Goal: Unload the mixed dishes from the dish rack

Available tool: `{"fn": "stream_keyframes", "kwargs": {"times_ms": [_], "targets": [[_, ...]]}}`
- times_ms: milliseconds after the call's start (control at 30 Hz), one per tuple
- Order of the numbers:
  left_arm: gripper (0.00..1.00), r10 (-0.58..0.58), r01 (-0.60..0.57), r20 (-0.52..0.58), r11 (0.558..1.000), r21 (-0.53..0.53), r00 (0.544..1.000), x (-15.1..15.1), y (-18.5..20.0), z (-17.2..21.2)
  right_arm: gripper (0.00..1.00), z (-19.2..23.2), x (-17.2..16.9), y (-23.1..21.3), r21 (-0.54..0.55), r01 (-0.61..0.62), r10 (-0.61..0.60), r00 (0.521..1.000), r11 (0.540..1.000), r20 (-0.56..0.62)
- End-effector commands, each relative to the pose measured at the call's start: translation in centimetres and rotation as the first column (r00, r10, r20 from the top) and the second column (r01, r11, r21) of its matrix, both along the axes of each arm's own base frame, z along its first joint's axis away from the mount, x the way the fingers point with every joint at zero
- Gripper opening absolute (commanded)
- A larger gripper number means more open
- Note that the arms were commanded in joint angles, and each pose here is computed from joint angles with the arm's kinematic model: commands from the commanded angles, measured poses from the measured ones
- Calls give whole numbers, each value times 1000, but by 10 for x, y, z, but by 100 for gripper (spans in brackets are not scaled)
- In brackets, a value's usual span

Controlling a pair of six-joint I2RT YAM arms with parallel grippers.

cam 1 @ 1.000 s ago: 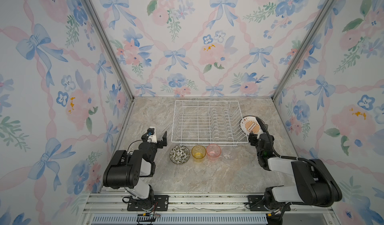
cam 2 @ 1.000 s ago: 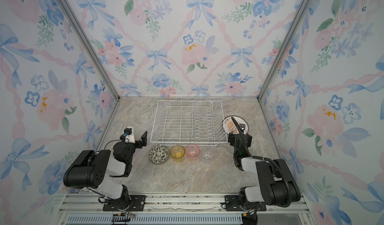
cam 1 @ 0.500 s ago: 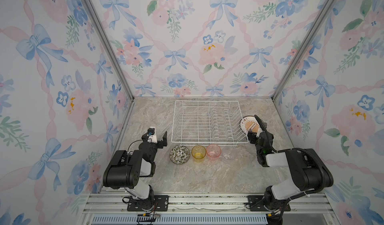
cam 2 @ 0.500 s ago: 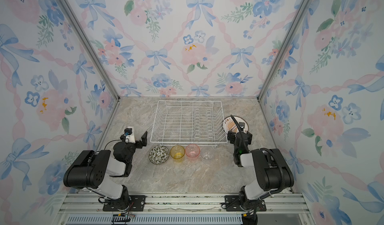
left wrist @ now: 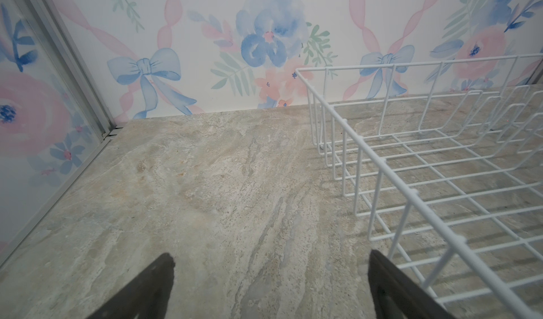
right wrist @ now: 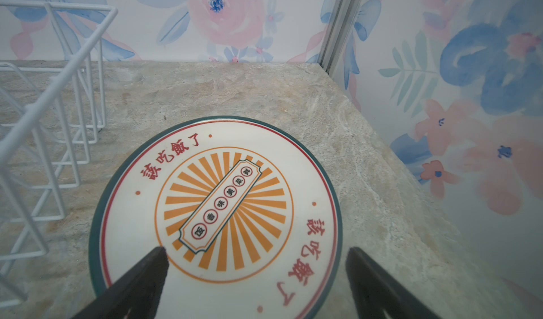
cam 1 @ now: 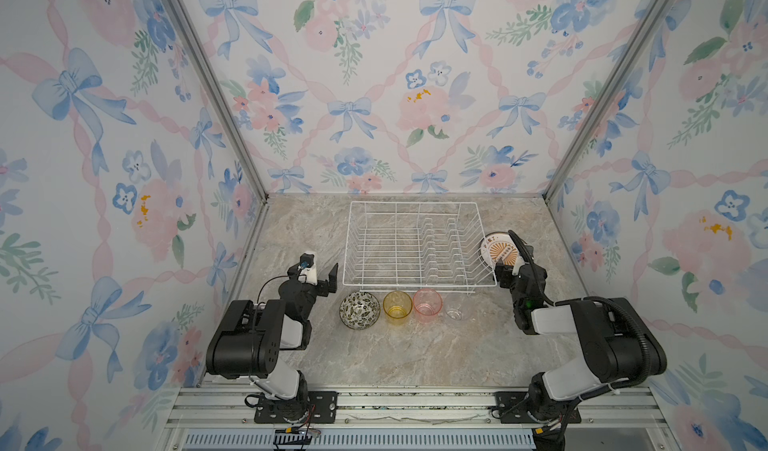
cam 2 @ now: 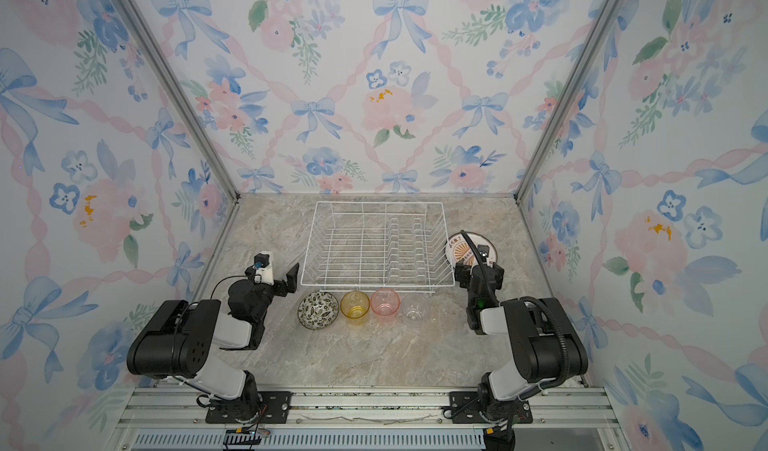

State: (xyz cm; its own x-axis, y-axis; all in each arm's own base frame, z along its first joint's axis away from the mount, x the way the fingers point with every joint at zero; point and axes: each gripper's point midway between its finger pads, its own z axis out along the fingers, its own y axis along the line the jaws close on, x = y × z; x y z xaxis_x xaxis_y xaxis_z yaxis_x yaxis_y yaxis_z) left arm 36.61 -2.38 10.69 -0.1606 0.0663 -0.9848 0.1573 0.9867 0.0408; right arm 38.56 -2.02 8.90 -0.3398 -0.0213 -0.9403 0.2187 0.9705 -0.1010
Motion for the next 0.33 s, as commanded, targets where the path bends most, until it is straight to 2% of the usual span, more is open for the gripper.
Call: {"fn": "stream_keyframes", "kwargs": {"times_ms": [0, 300], "targets": [[98, -22, 21, 15, 1000, 18, 1000, 3, -4, 4, 97, 12, 7, 2, 12, -2, 2, 999, 1000, 40], [98, -23, 23, 15, 1000, 18, 1000, 3, -4, 4, 97, 12, 7, 2, 12, -2, 2, 999, 1000, 41]]}}
